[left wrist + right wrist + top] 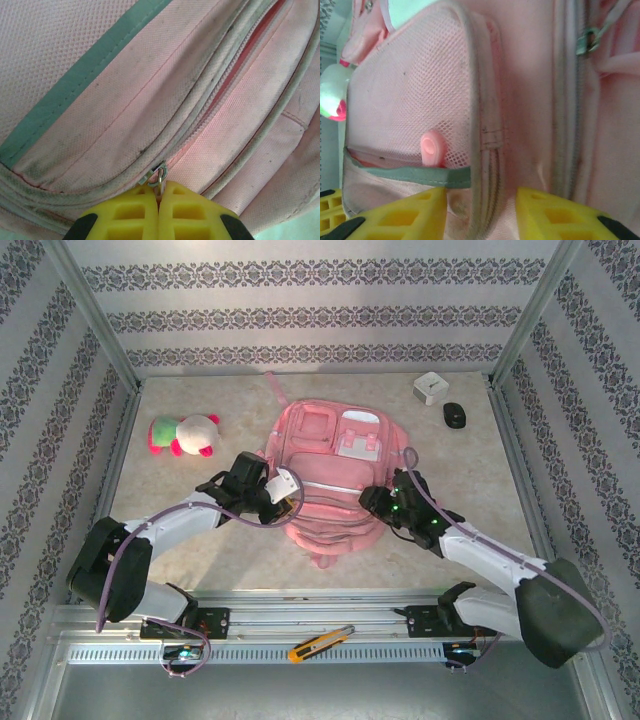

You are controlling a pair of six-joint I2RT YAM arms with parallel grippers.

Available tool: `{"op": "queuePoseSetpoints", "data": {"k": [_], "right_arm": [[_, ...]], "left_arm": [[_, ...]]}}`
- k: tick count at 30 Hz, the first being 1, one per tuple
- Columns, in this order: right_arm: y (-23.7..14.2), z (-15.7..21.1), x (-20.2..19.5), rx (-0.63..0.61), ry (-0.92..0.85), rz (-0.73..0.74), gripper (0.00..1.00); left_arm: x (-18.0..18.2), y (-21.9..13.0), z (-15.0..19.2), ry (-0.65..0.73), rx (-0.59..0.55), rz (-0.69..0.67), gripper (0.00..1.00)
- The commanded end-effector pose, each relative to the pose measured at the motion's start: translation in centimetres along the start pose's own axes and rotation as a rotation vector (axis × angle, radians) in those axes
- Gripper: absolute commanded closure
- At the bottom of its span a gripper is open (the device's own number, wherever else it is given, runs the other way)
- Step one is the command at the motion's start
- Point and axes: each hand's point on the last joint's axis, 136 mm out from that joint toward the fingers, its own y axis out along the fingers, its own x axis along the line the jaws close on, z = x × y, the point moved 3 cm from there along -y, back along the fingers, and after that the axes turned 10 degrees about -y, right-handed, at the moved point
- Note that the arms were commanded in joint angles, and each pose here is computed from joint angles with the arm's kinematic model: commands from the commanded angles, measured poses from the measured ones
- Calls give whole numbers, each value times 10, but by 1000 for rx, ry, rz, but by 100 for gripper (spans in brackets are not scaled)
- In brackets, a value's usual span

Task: Pack the student bag

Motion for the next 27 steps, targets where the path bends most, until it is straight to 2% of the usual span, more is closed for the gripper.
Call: {"op": "queuePoseSetpoints", "data": {"k": [1,5,13,20,27], "right_arm": [[12,9,25,42,-16,-115,67],[21,9,43,34,-18,-170,74],[33,11,60,11,-6,-217,79],[27,3,74,-32,-16,-246,80],[31,1,96,-39,-26,-295,81]], "left_arm": [[-8,-1,-6,-57,20,-18,100],[-19,2,-9,-122,19,-18,100],[-36,10,-34,-281,-117,-17,100],[-45,14,-44,-272,-151,-2,97],[-86,34,-56,-199,-145,179,100]]}}
